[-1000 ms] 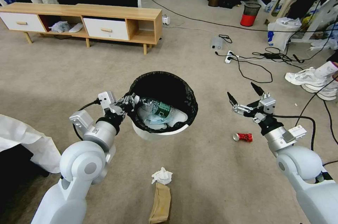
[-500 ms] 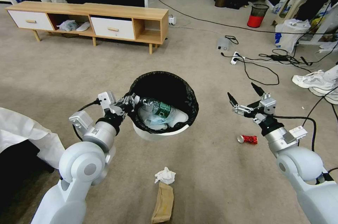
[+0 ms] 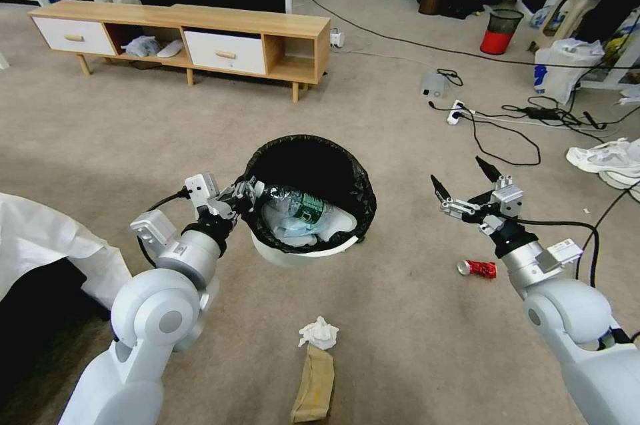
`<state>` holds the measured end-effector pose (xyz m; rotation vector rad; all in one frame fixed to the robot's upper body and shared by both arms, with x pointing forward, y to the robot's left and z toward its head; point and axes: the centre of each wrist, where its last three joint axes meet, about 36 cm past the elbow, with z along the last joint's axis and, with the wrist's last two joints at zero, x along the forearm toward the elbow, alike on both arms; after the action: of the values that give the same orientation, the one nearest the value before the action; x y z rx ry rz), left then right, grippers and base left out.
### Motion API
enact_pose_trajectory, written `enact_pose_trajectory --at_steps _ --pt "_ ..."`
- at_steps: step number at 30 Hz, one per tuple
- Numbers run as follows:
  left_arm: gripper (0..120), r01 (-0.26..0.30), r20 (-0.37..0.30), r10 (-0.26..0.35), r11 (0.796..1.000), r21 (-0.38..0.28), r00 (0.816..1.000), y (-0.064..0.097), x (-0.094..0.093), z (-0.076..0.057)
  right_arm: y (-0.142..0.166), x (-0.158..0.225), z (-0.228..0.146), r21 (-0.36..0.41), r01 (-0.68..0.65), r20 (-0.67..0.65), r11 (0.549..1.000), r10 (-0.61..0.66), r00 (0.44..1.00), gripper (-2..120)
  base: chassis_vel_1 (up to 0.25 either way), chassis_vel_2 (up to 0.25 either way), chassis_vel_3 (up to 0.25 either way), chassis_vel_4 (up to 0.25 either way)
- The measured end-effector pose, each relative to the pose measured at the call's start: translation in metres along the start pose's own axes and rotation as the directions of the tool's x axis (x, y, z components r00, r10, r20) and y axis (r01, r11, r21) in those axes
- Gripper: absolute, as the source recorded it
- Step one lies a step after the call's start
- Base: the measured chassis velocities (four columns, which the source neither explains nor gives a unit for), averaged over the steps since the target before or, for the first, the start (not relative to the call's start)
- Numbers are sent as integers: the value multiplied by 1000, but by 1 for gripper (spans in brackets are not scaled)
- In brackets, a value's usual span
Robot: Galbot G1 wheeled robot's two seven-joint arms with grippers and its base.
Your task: Pick up the trash bin and place the garbage on the floor into it.
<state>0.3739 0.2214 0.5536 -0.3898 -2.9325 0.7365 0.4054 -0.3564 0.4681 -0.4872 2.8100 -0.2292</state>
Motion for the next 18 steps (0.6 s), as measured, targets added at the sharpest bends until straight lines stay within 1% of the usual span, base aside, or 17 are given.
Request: enact_pose_trajectory --at_steps 18 --pt "6 1 -1 -1 1000 0 1000 0 0 0 0 -1 1 -2 3 -2 1000 -3 1000 100 0 0 0 0"
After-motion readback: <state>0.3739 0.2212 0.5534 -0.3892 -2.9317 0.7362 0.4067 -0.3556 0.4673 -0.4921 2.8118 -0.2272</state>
